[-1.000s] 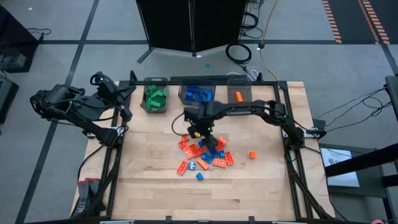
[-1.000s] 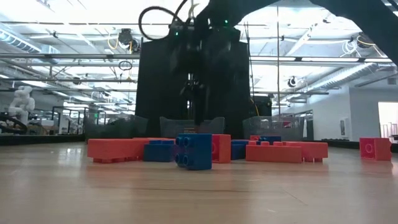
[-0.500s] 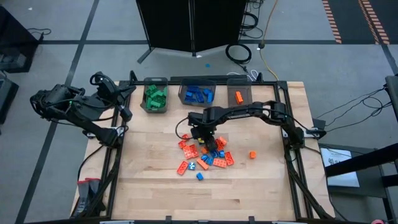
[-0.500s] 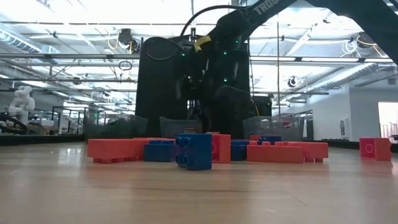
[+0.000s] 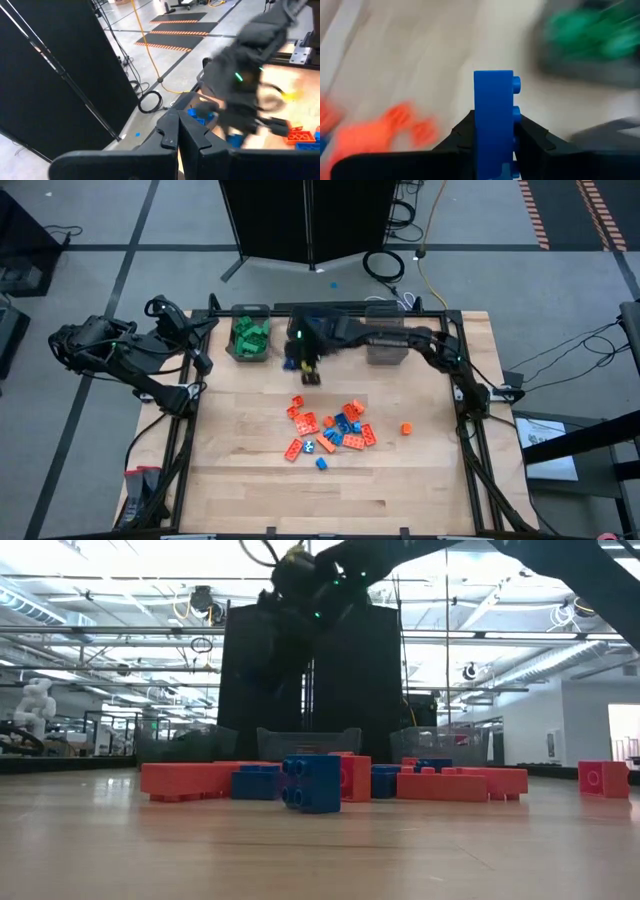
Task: Sort blocks
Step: Put the blue game piece into the middle black bin
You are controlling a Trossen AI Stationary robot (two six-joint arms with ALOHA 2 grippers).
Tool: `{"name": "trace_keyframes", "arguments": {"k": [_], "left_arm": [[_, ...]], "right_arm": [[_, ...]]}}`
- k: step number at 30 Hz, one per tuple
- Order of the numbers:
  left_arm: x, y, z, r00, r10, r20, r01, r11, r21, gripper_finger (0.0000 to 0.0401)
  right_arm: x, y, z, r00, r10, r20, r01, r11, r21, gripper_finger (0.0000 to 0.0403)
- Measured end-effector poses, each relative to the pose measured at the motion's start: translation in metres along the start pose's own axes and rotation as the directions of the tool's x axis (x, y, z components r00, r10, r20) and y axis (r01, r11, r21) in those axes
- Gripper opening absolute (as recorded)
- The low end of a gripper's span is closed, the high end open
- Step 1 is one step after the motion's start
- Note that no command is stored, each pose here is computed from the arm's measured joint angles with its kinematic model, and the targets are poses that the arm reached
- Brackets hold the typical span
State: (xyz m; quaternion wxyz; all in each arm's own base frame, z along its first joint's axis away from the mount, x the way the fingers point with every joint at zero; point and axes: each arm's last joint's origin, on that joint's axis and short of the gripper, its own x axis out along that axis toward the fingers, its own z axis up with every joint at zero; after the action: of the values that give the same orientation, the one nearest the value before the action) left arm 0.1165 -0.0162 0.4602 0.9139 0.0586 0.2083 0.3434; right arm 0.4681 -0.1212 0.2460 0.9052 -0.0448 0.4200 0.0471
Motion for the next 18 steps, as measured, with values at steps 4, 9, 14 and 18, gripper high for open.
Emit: {"name": "trace_keyframes", "arguments": {"k": [4, 9, 14, 18], "left_arm": [[0.0, 0.0, 0.0, 1.0, 0.0, 0.0, 0.0, 1.0, -0.008, 0.0], [0.0, 0.0, 0.0, 1.0, 0.0, 0.0, 0.0, 1.0, -0.025, 0.0], [0.0, 0.0, 0.0, 1.0, 0.0, -0.001, 0.0, 1.0, -0.024, 0.0], [0.0, 0.0, 0.0, 1.0, 0.0, -0.001, 0.0, 1.0, -0.023, 0.0]], "right_arm": [[-0.019, -0.056, -0.001, 0.981, -0.143, 0.129, 0.123, 0.981, 0.15, 0.0074], [-0.034, -0.105, -0.025, 0.953, -0.291, 0.083, 0.25, 0.911, 0.327, 0.0074], [-0.03, -0.12, -0.05, 0.966, -0.256, -0.044, 0.254, 0.895, 0.367, 0.0076], [-0.027, -0.12, -0.055, 0.969, -0.234, -0.077, 0.246, 0.903, 0.351, 0.0151]]}}
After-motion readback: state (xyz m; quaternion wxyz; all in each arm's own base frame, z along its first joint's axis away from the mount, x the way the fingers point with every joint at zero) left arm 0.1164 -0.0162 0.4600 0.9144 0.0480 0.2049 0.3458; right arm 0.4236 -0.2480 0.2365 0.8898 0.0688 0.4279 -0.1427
